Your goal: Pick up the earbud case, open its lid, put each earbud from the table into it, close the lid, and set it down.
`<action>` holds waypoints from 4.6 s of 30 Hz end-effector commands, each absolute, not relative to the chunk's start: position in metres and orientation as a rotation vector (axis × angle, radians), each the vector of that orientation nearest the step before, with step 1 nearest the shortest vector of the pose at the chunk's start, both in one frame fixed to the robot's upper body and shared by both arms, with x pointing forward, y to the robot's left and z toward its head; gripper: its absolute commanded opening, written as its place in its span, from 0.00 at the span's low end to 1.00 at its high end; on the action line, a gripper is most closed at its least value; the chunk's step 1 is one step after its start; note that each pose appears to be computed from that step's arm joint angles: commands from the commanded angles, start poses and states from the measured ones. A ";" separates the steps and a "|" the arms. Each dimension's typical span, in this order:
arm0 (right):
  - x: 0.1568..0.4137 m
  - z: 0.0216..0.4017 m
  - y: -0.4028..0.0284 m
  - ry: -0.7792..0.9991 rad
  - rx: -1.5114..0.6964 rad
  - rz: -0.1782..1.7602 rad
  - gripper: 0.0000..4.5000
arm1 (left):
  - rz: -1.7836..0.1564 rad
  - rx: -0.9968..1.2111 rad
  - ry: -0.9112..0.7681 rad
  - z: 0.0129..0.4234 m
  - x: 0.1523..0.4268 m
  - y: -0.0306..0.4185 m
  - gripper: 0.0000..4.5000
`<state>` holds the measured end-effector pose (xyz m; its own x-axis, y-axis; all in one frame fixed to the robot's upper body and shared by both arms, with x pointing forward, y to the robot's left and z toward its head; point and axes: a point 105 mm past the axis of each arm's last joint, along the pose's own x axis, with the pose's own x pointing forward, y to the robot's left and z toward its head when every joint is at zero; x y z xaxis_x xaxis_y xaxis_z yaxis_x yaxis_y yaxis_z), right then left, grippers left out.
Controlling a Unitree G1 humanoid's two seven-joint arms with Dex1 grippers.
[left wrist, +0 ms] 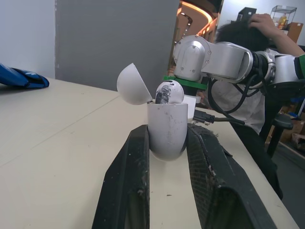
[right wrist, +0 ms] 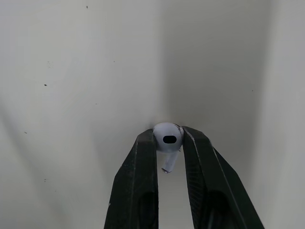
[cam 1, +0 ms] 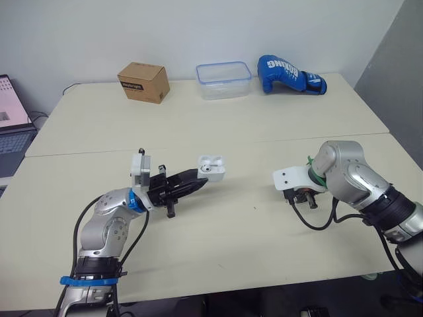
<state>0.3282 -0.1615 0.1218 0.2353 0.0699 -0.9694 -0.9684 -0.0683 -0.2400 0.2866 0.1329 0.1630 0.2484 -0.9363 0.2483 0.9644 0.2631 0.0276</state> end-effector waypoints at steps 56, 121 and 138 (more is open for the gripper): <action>0.287 0.233 -0.018 -0.092 -0.062 1.053 0.09 | -1.279 -0.167 -0.282 0.172 0.302 0.135 0.17; 0.273 0.264 -0.038 -0.200 -0.098 1.181 0.73 | -1.294 -0.189 -0.317 0.182 0.298 0.129 0.17; 0.340 0.233 -0.052 -0.033 -0.350 1.143 0.01 | -1.380 -0.215 -0.308 0.187 0.292 0.120 0.17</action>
